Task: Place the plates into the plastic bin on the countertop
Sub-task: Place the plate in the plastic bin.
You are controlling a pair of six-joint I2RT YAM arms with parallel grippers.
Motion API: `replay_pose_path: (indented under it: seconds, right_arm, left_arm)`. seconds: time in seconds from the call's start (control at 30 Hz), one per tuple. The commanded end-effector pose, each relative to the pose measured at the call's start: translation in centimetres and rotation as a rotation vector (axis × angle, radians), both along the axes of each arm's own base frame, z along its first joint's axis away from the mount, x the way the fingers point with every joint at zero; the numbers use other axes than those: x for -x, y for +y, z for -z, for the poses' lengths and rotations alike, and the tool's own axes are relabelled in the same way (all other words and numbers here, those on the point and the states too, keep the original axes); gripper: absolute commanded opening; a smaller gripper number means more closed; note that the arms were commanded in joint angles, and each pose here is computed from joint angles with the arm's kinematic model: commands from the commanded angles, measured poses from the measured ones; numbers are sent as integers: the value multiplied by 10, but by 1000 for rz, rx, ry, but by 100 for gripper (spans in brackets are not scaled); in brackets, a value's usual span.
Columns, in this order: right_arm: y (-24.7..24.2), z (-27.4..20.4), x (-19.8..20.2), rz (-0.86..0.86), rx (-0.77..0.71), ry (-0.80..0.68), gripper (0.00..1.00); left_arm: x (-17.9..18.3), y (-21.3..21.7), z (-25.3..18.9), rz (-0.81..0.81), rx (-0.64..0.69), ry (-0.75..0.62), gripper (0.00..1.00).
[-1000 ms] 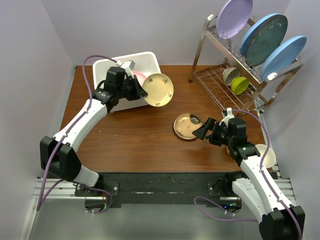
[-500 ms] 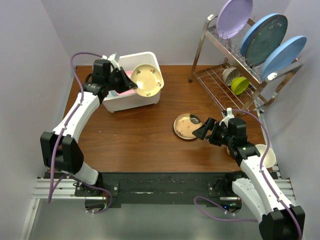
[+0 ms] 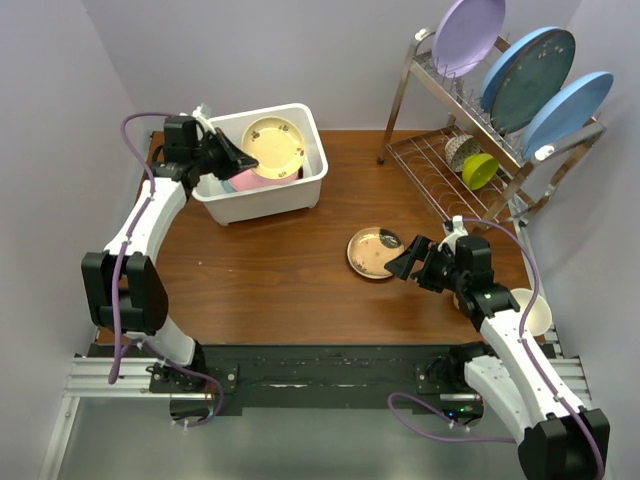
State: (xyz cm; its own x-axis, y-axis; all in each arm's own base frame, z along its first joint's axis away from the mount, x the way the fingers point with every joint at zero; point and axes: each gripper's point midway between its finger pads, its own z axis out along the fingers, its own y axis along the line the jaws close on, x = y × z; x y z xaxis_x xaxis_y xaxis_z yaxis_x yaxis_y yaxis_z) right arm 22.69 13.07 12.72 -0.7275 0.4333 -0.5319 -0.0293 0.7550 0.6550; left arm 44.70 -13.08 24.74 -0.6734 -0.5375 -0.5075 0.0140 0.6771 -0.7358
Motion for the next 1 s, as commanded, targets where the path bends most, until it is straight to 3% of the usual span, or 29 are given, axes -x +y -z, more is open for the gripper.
replay_pose_path:
  seconds: [0.0, 0.97]
  right_arm:
    - [2, -2, -1, -25, 2, -21, 99]
    - [4, 8, -2, -25, -3, 10, 99]
  left_arm:
    - [-18, 8, -17, -15, 66, -40, 0]
    - [-57, 37, 65, -128, 68, 163, 0]
